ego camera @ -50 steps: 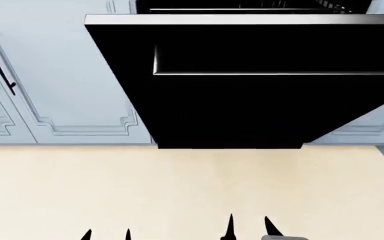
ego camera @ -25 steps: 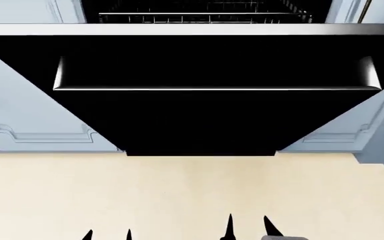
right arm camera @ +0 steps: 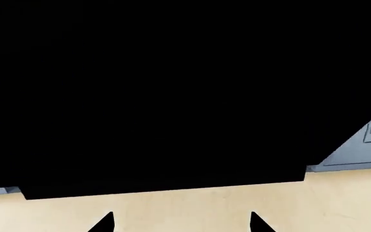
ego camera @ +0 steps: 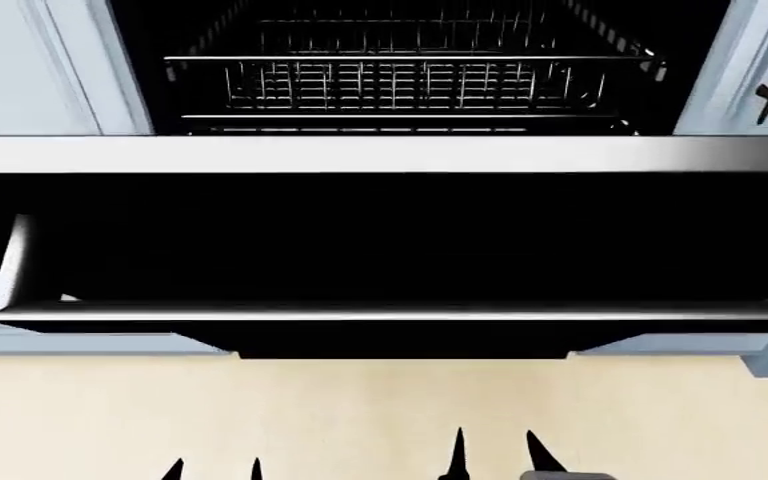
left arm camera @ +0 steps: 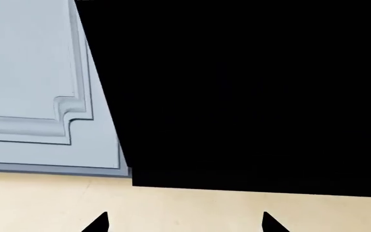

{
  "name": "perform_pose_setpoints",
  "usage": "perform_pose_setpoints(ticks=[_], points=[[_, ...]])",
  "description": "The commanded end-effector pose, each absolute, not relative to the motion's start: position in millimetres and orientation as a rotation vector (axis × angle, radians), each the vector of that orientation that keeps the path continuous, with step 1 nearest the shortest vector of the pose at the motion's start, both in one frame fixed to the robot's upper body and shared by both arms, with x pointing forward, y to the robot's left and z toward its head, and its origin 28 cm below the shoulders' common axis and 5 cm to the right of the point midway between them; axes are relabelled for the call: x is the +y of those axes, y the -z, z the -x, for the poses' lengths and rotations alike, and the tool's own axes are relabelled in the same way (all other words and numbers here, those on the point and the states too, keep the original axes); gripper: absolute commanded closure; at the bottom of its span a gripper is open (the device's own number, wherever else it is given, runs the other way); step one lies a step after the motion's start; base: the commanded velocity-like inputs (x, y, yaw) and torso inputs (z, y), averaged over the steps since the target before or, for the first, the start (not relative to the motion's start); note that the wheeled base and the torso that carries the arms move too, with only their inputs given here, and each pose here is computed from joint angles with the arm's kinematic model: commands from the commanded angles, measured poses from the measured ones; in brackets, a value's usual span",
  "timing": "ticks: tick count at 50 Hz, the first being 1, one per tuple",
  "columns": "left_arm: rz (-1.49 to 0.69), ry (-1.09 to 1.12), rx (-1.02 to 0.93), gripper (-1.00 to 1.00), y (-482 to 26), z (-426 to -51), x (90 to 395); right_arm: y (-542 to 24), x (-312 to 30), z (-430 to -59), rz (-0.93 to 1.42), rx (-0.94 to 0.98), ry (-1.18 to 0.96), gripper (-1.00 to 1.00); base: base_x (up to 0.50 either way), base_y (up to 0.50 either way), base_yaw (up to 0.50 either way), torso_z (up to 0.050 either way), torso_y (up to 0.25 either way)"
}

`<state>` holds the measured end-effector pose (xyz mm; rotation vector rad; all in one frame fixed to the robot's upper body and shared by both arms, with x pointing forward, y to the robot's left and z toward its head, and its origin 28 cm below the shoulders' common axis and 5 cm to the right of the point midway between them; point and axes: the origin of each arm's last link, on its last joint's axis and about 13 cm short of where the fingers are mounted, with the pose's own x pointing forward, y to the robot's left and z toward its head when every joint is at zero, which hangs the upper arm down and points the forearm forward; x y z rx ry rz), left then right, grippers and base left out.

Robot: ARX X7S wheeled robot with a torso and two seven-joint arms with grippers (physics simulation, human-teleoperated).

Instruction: Close the dishwasher door

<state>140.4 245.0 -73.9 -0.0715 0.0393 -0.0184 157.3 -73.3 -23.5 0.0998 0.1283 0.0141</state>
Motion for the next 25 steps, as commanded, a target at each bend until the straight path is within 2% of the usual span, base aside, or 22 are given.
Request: perform_pose_setpoints(ticks=[1, 5, 25], points=[[0.072, 0.018, 0.037, -1.0, 73.7, -140.8, 245.1, 23.3, -73.3, -157.4, -0.1, 0.131, -0.013, -1.0, 0.5, 0.0, 0.0, 0.0, 0.0], [0.072, 0.019, 0.037, -1.0, 73.7, -140.8, 245.1, 23.4, -73.3, -157.4, -0.102, 0.13, -0.012, -1.0, 0.44, -0.08, 0.0, 0.0, 0.0], [0.045, 0.006, 0.034, -1.0, 73.5, -140.7, 245.4, 22.9, -73.2, -156.7, -0.096, 0.17, 0.021, -1.0, 0.0, 0.0, 0.0, 0.0, 0.0]])
